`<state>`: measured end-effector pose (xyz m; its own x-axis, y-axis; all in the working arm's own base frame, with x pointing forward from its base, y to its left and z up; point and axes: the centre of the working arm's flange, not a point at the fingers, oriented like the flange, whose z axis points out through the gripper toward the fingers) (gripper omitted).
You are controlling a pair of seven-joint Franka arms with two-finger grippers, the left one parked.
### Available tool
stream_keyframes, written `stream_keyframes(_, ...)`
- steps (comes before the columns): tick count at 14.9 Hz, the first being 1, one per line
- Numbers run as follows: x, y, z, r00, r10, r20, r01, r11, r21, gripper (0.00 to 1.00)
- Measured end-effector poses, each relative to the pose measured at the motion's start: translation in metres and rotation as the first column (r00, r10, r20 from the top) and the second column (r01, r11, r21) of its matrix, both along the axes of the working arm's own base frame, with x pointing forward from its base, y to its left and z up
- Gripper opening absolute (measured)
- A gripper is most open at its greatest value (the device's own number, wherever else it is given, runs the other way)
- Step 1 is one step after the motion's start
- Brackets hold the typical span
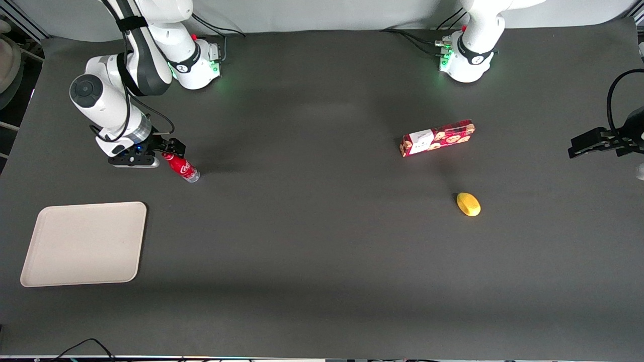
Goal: Place coke bottle on tray
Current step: 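Close the right gripper around the bottle's cap end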
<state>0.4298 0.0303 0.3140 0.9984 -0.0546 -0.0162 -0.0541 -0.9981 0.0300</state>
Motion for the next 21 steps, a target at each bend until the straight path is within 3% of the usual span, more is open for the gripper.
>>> stream_keyframes(4,0.0,0.005,-0.004,1.0,0.011,-0.003,-0.011,1.0,-0.001,0.89)
stream_keyframes(6,-0.001,0.005,-0.004,1.0,0.013,-0.004,-0.013,1.0,-0.001,0.72)
stream_keyframes(9,0.0,0.004,-0.004,1.0,0.01,-0.002,-0.01,1.0,-0.001,0.37)
stream_keyframes(17,0.008,0.009,0.009,1.0,0.009,-0.013,-0.009,1.0,-0.005,0.35)
stream_keyframes(21,0.044,0.019,0.079,0.999,-0.011,-0.04,0.01,1.0,-0.014,0.35)
